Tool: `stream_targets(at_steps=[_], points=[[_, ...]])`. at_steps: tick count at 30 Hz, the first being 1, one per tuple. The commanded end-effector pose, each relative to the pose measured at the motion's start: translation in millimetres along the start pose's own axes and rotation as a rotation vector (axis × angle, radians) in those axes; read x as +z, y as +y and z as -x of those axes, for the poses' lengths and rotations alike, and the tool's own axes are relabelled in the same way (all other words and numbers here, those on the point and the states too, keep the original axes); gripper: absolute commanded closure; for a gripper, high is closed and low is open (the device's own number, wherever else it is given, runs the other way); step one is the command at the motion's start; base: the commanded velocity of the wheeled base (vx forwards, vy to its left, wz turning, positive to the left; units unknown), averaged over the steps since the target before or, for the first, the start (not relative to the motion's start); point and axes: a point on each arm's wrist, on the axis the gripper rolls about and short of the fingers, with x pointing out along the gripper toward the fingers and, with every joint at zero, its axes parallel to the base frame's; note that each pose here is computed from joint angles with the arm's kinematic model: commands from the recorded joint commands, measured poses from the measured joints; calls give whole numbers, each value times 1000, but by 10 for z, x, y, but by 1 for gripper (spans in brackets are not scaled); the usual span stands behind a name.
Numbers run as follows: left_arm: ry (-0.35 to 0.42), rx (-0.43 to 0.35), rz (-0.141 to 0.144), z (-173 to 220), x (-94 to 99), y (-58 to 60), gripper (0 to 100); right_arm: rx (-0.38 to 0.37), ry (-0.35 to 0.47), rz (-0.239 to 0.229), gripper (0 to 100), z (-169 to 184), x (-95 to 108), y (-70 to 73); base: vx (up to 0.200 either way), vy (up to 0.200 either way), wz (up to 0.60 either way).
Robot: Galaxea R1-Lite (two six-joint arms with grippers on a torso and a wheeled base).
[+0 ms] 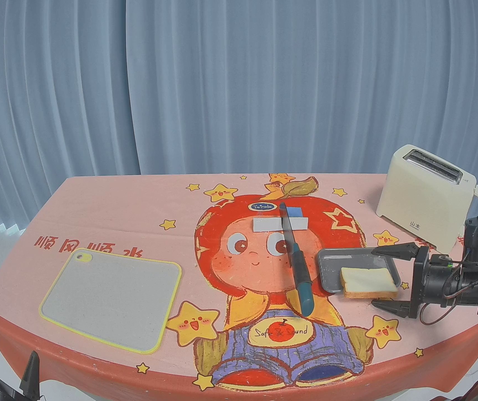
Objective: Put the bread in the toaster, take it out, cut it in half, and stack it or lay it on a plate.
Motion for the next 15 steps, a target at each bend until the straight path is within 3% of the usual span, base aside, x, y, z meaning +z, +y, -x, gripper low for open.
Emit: stream_targets(at_steps=[1,15], points=[[12,1,0,-9,-50,1,0,6,-10,-3,0,-29,38,-32,0,0,0],[12,1,0,-9,-50,1,0,7,-33,-20,0,-48,116,-67,0,0,0]])
